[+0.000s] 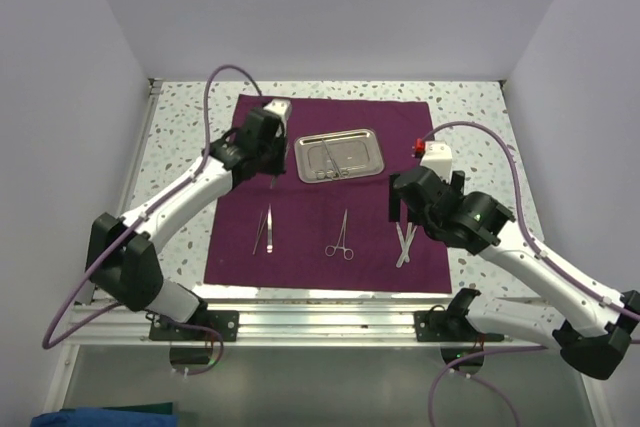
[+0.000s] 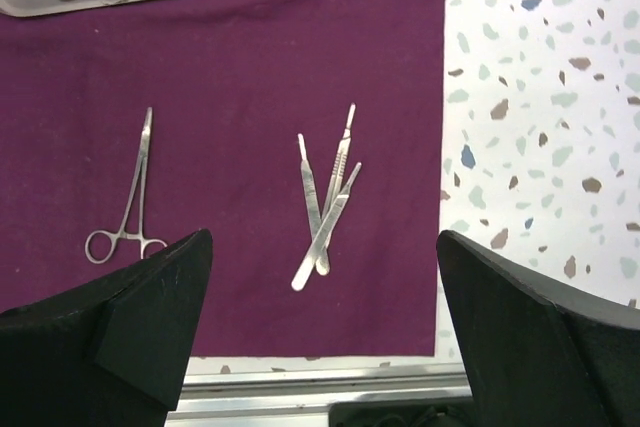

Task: Open and lay out the surgical kit
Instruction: Place the medical item in the surgical kit, then move the container from the surgical kit.

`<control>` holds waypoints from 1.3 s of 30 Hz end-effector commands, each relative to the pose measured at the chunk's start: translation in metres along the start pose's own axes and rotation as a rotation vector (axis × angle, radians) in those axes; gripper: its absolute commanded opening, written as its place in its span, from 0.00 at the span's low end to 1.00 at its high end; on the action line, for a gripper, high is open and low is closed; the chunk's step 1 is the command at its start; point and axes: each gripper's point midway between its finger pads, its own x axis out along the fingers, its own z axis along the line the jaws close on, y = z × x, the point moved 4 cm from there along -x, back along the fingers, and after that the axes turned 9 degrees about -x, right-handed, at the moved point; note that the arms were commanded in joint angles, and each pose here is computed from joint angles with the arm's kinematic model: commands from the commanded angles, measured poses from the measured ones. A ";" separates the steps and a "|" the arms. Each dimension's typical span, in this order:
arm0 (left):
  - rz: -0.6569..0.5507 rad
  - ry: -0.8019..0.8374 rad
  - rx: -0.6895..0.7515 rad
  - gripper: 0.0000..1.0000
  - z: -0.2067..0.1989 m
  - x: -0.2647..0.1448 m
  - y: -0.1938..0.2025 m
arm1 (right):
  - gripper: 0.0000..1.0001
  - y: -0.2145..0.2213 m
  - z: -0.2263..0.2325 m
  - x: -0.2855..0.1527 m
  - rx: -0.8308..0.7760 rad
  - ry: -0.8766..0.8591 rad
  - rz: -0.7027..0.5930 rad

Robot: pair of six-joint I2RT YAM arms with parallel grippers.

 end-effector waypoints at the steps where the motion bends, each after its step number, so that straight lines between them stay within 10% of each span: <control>1: 0.073 -0.053 -0.088 0.00 0.024 -0.023 0.053 | 0.98 -0.035 0.018 0.006 -0.031 -0.050 -0.093; 13: 0.228 -0.144 -0.157 0.00 0.051 -0.015 0.132 | 0.98 -0.147 0.059 0.048 0.008 -0.226 -0.103; 18: 0.250 -0.168 -0.160 0.58 0.057 -0.014 0.143 | 0.98 -0.152 0.094 0.100 0.033 -0.339 0.043; 22: 0.235 -0.169 -0.156 0.78 0.058 -0.020 0.139 | 0.98 -0.150 0.112 0.139 0.020 -0.350 0.119; 39: 0.223 -0.098 -0.160 0.77 0.049 -0.049 0.126 | 0.90 -0.111 0.174 0.285 -0.066 -0.292 0.331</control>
